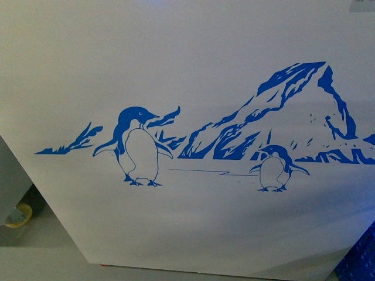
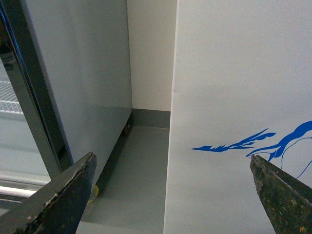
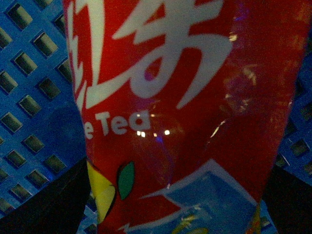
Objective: Put drink in fridge
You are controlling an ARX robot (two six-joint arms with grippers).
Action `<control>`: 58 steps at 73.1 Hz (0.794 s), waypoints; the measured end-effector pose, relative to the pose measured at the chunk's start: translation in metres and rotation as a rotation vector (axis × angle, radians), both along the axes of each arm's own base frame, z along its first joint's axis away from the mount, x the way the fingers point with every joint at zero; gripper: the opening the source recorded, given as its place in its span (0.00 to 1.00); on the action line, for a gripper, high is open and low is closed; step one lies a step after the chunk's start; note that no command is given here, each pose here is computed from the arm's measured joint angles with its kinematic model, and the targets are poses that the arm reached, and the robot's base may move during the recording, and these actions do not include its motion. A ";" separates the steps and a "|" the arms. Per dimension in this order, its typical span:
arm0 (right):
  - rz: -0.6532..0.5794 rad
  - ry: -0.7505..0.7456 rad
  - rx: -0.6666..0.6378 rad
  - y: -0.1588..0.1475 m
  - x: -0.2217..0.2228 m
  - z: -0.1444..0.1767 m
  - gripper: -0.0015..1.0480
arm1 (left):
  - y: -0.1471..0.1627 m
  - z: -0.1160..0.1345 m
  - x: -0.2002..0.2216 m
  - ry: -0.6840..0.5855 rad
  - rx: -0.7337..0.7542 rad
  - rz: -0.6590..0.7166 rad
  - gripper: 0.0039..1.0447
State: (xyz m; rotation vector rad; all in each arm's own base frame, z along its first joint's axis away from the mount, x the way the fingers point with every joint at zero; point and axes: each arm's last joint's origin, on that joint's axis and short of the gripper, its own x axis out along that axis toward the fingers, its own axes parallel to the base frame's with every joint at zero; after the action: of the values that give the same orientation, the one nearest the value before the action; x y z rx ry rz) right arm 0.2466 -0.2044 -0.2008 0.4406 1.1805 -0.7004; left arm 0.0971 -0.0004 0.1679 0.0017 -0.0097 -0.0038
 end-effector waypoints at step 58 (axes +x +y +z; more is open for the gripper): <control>0.081 -0.233 -0.083 -0.004 0.010 0.101 0.37 | 0.000 0.000 0.000 0.000 0.000 0.000 0.92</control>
State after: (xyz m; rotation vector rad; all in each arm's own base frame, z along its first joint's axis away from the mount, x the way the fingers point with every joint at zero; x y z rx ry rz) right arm 0.2565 -0.2086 -0.0993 0.3916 0.9418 -0.6083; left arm 0.0971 -0.0004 0.1679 0.0021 -0.0097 -0.0038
